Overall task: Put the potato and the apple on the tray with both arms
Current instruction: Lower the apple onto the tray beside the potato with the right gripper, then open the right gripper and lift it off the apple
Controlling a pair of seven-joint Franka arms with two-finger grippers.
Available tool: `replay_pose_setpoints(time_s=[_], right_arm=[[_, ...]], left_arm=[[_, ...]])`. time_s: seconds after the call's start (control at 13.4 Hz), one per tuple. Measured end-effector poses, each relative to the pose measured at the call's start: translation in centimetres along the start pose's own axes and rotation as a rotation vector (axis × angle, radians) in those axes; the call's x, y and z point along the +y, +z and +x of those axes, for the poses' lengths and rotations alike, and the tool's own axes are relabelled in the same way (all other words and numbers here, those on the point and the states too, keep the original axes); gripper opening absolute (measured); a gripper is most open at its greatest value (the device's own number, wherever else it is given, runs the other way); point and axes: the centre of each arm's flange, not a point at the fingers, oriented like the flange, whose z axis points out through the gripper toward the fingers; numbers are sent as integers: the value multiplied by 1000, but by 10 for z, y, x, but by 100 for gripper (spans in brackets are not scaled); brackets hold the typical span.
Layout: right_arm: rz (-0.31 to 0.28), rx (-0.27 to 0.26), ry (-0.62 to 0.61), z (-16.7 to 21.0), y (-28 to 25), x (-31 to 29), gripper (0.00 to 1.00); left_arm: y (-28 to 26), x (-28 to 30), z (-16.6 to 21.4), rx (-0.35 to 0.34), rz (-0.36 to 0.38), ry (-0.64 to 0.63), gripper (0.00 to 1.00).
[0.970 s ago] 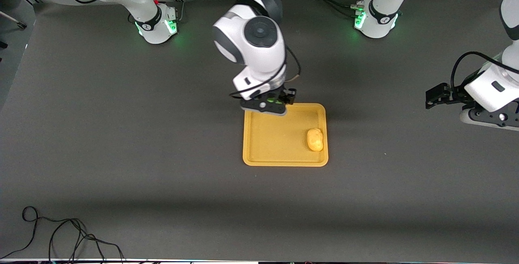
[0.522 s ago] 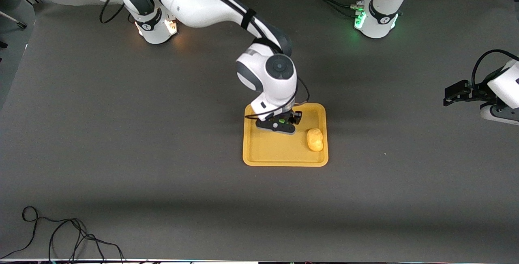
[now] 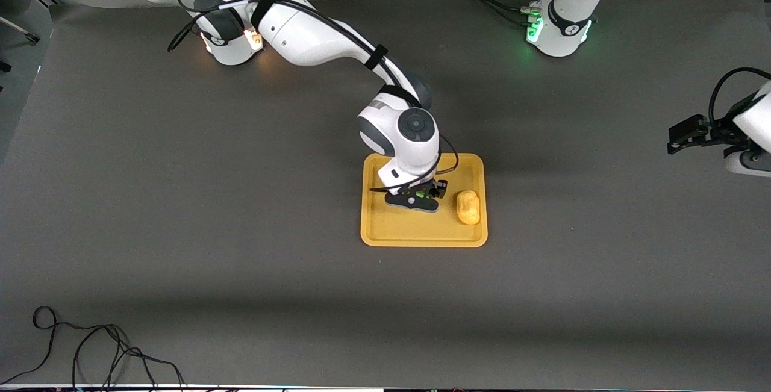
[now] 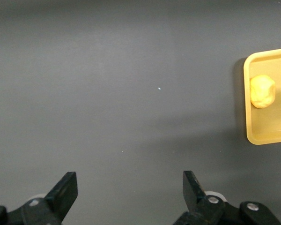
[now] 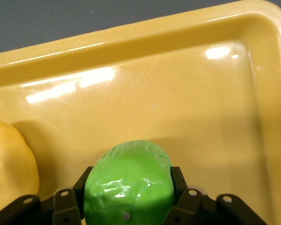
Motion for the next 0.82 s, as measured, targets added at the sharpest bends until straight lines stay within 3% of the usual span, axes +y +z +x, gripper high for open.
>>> replay_pose_setpoints(time_s=[0.45, 0.67, 0.82], right_arm=[[7, 2, -11, -8, 9, -4, 73], [22, 12, -9, -3, -7, -9, 99], [14, 18, 7, 12, -49, -9, 100]], left_arm=[[-35, -48, -36, 30, 8, -97, 100], [-42, -39, -39, 32, 5, -81, 100], [-43, -19, -36, 31, 5, -46, 100]])
